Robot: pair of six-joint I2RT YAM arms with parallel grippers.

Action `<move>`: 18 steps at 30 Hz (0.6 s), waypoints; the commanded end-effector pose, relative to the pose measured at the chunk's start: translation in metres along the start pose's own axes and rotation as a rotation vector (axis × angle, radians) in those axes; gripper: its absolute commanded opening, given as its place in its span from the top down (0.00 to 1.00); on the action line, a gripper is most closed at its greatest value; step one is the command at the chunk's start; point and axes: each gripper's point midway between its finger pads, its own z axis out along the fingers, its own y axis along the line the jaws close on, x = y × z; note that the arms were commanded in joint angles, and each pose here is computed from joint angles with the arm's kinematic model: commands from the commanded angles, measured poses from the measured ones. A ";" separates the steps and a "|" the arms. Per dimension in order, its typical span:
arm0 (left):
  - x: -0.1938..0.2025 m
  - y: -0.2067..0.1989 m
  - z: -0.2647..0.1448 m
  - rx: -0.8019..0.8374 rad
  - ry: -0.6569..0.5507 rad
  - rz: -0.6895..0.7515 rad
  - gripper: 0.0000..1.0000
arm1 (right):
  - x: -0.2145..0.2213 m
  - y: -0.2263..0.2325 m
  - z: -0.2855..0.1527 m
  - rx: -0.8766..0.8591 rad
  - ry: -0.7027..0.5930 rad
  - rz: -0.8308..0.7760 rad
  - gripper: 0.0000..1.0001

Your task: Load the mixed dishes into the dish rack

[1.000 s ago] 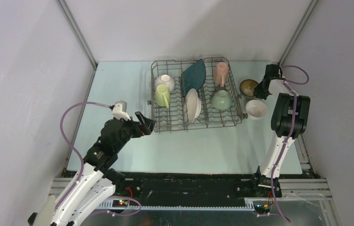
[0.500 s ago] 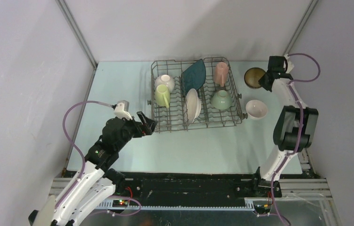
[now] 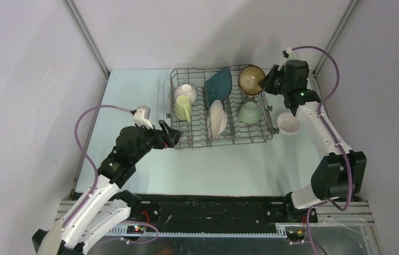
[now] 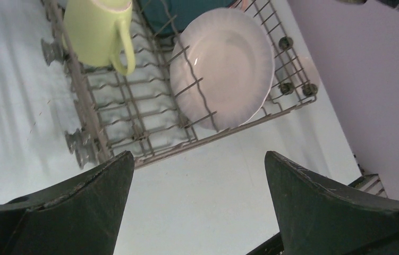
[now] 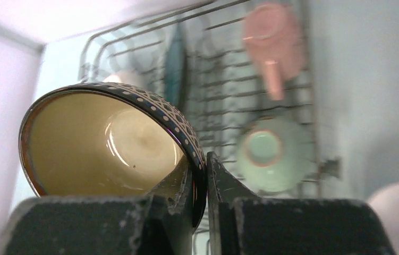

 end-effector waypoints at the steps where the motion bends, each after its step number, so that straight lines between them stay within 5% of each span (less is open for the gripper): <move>1: -0.036 -0.033 -0.002 0.115 -0.088 0.024 0.00 | -0.018 0.101 -0.040 -0.492 -0.033 -0.101 1.00; 8: -0.042 -0.053 0.002 0.208 -0.095 -0.029 0.00 | 0.008 0.163 -0.058 -0.756 -0.013 -0.268 1.00; 18: -0.067 -0.090 0.009 0.353 -0.121 -0.098 0.00 | 0.044 0.203 -0.068 -0.885 0.027 -0.369 1.00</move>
